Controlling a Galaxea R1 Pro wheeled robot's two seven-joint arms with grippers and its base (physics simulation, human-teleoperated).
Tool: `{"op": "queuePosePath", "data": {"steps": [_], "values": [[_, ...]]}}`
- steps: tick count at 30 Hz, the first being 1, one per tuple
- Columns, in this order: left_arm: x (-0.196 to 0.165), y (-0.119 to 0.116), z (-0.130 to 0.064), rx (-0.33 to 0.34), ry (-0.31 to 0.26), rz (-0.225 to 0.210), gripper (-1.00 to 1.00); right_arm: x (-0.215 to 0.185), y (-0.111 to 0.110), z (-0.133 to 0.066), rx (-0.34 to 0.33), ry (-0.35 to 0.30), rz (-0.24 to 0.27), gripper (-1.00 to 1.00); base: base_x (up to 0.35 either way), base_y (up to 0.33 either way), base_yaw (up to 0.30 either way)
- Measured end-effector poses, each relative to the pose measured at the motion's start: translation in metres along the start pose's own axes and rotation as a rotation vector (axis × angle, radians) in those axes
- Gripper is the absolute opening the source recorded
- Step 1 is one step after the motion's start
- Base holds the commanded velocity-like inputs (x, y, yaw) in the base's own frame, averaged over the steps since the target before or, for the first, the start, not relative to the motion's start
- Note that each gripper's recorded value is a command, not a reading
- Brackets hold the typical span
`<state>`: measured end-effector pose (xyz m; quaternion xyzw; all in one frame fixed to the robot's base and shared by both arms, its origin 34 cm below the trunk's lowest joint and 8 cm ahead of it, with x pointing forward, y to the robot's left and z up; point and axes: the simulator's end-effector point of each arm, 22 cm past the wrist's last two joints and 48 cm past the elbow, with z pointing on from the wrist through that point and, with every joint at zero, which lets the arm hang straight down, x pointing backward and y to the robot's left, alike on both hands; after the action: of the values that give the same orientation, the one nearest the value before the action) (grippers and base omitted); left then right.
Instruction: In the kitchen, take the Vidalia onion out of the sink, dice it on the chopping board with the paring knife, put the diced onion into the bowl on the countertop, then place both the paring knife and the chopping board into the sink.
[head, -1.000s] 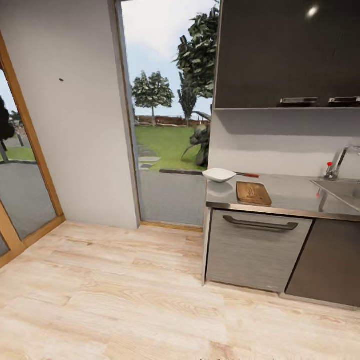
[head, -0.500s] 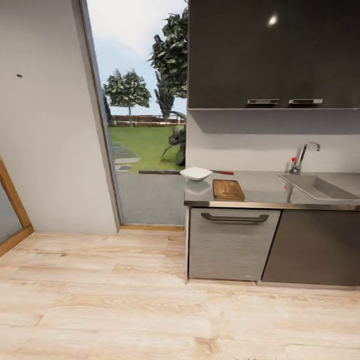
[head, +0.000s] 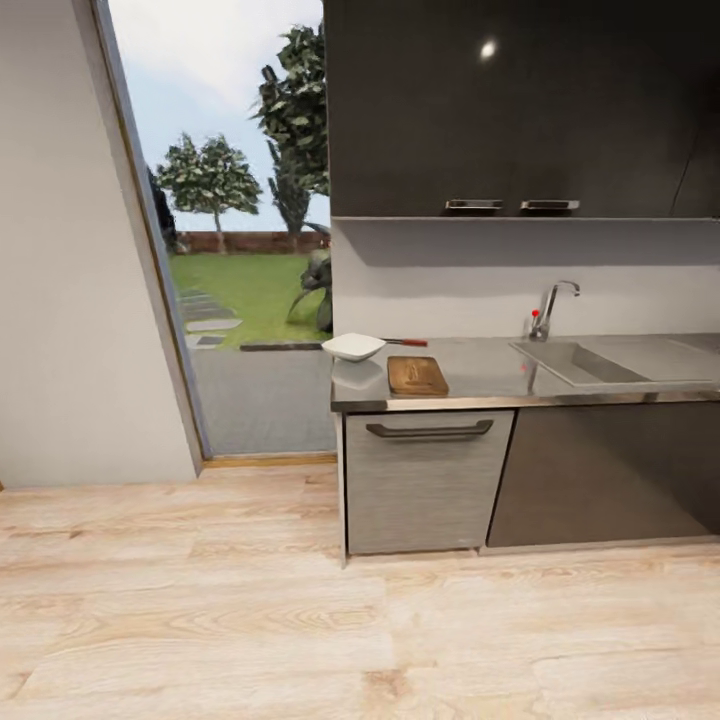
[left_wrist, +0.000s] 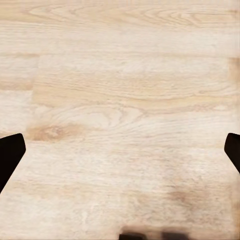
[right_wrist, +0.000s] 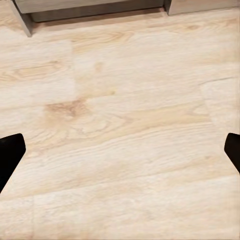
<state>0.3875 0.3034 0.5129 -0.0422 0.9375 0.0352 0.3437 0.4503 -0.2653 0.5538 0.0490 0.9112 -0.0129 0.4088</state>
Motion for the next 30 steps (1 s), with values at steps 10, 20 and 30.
{"op": "queuePosePath", "data": {"steps": [10, 20, 30], "values": [[-0.001, 0.0, -0.001, 0.0, -0.001, 0.0, 1.0, -0.002, 0.0, -0.001, 0.001, -0.001, -0.001, 1.0, 0.0, 0.0, -0.007], [-0.011, 0.001, -0.011, -0.001, -0.001, -0.001, 1.0, -0.012, 0.0, -0.01, 0.001, -0.001, -0.001, 1.0, 0.0, 0.0, 0.0], [-0.021, 0.002, -0.023, -0.001, -0.001, -0.001, 1.0, -0.024, 0.0, -0.02, 0.001, -0.001, -0.001, 1.0, 0.0, 0.0, 0.0]]}}
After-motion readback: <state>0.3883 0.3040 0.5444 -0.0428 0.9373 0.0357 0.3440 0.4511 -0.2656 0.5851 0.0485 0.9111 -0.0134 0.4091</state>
